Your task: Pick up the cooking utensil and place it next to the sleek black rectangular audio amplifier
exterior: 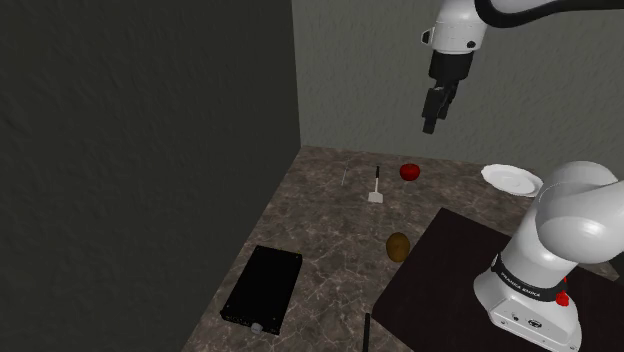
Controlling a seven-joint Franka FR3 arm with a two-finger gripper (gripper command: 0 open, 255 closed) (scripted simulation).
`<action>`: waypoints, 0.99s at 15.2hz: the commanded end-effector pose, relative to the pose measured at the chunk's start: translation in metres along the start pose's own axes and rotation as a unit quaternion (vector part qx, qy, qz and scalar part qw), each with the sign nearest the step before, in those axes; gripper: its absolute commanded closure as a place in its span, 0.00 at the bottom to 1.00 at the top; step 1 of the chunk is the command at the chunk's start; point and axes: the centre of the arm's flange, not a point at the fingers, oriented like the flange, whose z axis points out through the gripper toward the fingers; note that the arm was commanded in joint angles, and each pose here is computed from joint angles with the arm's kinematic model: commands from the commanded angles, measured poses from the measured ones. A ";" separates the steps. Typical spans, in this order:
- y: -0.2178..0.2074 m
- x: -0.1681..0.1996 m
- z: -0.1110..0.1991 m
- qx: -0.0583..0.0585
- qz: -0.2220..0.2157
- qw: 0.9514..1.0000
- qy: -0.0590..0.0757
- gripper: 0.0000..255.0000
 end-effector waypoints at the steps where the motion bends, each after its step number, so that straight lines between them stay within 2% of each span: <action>1: 0.000 0.000 0.000 0.000 0.000 1.000 0.000 0.00; 4: 0.009 0.024 0.029 0.000 0.039 0.999 0.002 0.00; 8: 0.023 0.056 0.069 0.000 0.092 0.996 0.004 0.00; 11: 0.036 0.079 0.098 -0.001 0.131 0.991 0.006 0.00; 15: 0.056 0.107 0.137 -0.001 0.183 0.983 0.009 0.00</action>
